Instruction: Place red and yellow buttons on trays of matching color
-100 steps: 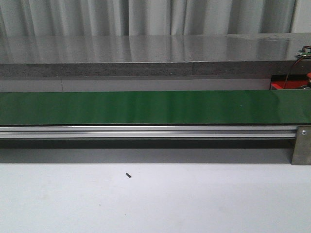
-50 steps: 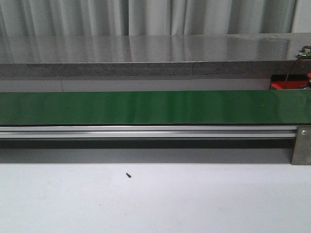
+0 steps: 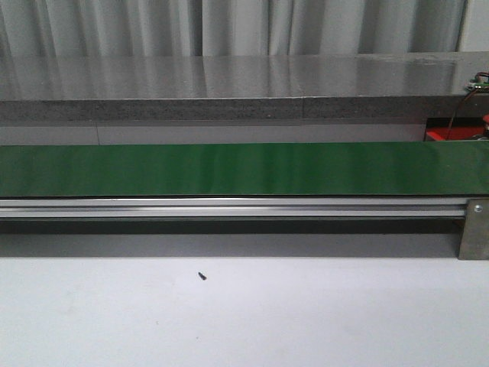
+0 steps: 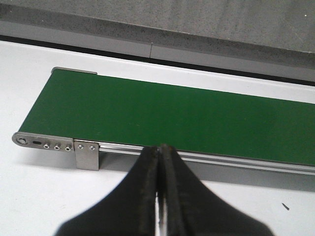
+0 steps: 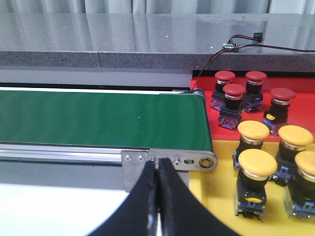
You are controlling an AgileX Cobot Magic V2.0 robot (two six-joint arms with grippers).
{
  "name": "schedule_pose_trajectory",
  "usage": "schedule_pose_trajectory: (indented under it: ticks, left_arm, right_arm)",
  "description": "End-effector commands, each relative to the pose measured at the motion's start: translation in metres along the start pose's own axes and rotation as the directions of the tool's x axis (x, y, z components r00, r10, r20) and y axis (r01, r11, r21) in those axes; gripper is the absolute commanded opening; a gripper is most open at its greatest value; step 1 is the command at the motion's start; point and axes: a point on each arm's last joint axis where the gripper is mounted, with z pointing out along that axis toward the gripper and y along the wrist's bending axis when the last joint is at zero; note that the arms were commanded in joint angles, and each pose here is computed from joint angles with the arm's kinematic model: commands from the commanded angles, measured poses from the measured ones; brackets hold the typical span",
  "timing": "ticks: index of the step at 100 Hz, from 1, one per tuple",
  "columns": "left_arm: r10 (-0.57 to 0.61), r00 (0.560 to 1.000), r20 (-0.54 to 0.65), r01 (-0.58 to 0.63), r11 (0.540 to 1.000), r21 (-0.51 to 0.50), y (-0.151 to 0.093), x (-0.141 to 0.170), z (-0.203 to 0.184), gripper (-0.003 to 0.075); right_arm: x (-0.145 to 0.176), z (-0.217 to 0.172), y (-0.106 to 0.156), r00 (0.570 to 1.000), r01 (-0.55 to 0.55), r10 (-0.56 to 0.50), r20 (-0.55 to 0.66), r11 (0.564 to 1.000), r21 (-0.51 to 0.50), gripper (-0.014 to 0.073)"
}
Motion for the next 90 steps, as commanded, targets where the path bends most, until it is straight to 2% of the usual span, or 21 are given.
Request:
schedule_pose_trajectory:
  ticks: [1,15,35,48,61,78,90]
  left_arm:
    - [-0.016,0.996,0.083,0.014,1.000,0.016,-0.003,-0.014,-0.003,-0.0020]
    - [-0.007,0.995,0.104,0.006,1.000,0.007,-0.002,-0.015,-0.002,-0.0020]
    - [0.071,0.954,0.291,-0.057,0.997,-0.058,0.006,-0.012,-0.002,-0.0020]
    - [0.127,0.905,0.406,-0.096,0.991,-0.096,0.012,0.010,-0.005,-0.0020]
    - [0.154,0.870,0.468,-0.114,0.987,-0.112,0.017,0.040,-0.006,-0.0020]
    - [0.144,0.859,0.492,-0.105,0.989,-0.107,0.024,0.077,-0.002,-0.0020]
    - [0.161,0.865,0.476,-0.122,0.986,-0.111,0.026,0.089,0.006,-0.0020]
  right_arm:
    - [-0.014,-0.003,0.002,0.993,0.015,-0.013,0.114,1.000,-0.015,-0.0067]
    - [-0.014,-0.003,0.002,0.993,0.015,-0.013,0.114,1.000,-0.015,-0.0067]
    - [-0.014,-0.003,0.002,0.993,0.015,-0.013,0.113,1.000,-0.015,-0.0067]
    - [-0.014,-0.003,0.002,0.993,0.015,-0.013,0.113,1.000,-0.015,-0.0067]
    - [-0.014,-0.003,0.002,0.993,0.015,-0.013,0.113,1.000,-0.015,-0.0067]
    - [-0.014,-0.003,0.002,0.993,0.015,-0.013,0.113,1.000,-0.015,-0.0067]
    - [-0.014,-0.003,0.002,0.993,0.015,-0.013,0.113,1.000,-0.015,-0.0067]
